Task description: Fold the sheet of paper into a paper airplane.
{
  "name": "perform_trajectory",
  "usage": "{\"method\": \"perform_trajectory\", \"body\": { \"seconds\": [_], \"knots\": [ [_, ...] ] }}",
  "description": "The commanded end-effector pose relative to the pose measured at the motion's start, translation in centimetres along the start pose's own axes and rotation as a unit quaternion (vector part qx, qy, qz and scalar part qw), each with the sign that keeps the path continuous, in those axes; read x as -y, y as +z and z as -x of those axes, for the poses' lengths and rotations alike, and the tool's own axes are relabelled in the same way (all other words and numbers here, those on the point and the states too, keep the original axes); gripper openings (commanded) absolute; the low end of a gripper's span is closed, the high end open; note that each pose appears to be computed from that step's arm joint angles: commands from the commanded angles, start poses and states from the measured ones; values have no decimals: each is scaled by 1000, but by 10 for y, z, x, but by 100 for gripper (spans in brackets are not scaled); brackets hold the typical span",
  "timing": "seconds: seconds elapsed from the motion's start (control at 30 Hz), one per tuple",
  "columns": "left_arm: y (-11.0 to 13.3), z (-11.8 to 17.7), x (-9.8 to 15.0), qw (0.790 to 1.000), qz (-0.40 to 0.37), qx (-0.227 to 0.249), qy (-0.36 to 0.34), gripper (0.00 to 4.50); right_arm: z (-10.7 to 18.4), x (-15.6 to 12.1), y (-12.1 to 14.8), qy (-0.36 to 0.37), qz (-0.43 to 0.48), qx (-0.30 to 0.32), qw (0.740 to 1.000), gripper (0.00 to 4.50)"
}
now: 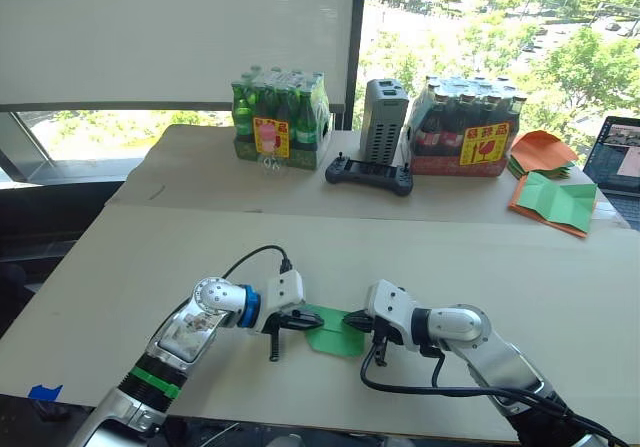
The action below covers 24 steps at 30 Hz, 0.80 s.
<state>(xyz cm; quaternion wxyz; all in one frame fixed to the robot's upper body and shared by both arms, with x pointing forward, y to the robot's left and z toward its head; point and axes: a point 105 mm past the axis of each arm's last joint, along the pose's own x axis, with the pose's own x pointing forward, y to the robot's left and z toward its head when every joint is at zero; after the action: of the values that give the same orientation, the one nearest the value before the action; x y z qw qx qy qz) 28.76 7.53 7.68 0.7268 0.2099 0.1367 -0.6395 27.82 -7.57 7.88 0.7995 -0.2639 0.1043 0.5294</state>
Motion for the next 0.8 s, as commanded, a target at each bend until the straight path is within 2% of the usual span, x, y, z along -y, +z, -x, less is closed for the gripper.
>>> {"method": "perform_trajectory", "body": {
  "seconds": [0.03,0.3,0.8],
  "knots": [
    [4,-5,-2,1000,-17,2,-2,0,0,-5,-13,8,-8,-28,1000,1],
    [-16,-6,0,999,-22,-40,-14,0,1,-6,-11,8,-8,-27,1000,1],
    [-43,20,8,997,5,-74,6,0,0,-3,-11,7,-9,-27,1000,1]
  ]
}}
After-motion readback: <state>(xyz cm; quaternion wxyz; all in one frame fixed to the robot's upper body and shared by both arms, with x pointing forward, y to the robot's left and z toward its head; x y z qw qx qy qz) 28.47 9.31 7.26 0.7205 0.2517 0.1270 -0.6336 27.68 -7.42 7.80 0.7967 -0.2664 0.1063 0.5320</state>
